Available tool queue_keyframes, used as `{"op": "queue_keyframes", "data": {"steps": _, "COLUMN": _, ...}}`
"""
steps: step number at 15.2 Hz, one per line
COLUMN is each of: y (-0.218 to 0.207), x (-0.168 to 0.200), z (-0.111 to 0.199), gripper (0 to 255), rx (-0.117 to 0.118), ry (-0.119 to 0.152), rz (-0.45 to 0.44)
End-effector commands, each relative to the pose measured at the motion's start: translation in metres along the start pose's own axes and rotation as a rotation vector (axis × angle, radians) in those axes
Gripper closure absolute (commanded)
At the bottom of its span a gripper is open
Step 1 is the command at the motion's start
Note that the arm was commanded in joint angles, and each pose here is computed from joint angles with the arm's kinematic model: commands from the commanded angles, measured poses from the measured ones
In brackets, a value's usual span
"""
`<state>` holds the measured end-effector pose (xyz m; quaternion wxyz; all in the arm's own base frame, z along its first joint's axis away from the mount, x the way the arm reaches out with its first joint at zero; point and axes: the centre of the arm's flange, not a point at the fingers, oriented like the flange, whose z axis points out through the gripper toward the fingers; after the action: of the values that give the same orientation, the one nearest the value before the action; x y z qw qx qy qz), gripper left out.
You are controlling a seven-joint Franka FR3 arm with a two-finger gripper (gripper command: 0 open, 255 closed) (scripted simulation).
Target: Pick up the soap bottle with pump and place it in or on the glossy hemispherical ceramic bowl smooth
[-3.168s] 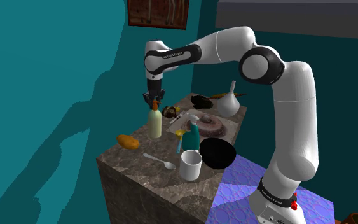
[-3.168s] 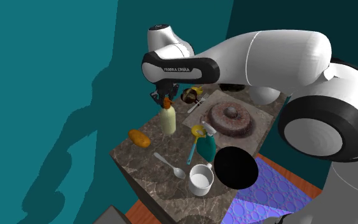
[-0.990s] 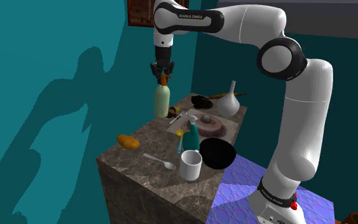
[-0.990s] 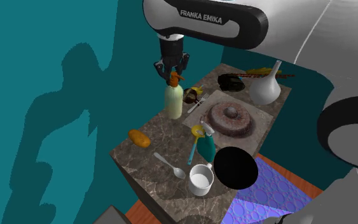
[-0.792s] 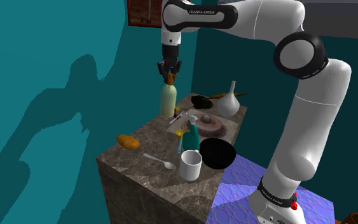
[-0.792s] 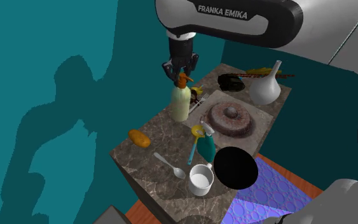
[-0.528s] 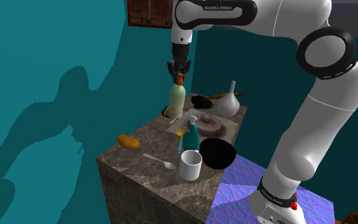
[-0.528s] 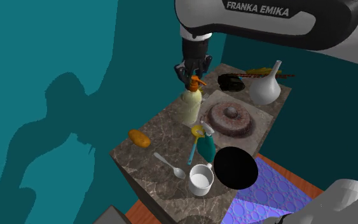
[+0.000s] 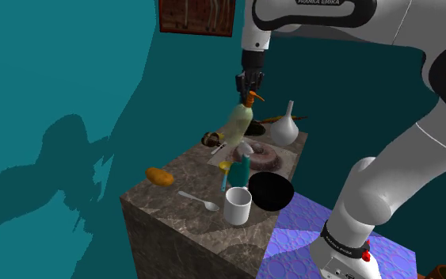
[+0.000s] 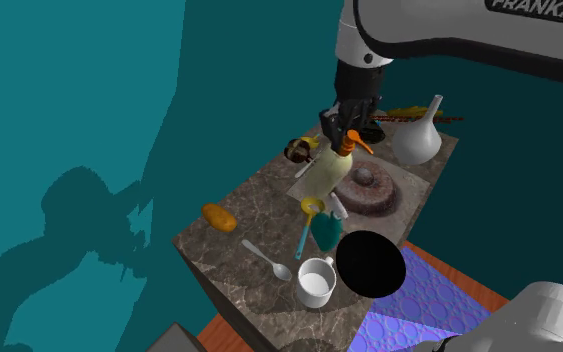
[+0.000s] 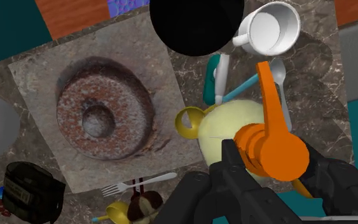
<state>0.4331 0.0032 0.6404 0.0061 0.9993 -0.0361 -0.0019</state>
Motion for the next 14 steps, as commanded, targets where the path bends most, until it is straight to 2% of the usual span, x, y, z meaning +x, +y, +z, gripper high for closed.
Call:
{"op": "queue_keyframes", "data": {"steps": 1, "y": 0.006, "x": -0.026, "z": -0.007, "gripper": 255, "rx": 0.000, "ry": -0.001, "rz": 0.000}}
{"op": "queue_keyframes", "data": {"steps": 10, "y": 0.038, "x": -0.143, "z": -0.034, "gripper": 255, "rx": 0.000, "ry": -0.001, "rz": 0.000}}
{"op": "queue_keyframes", "data": {"steps": 14, "y": 0.038, "x": -0.143, "z": -0.013, "gripper": 255, "rx": 0.000, "ry": -0.001, "rz": 0.000}}
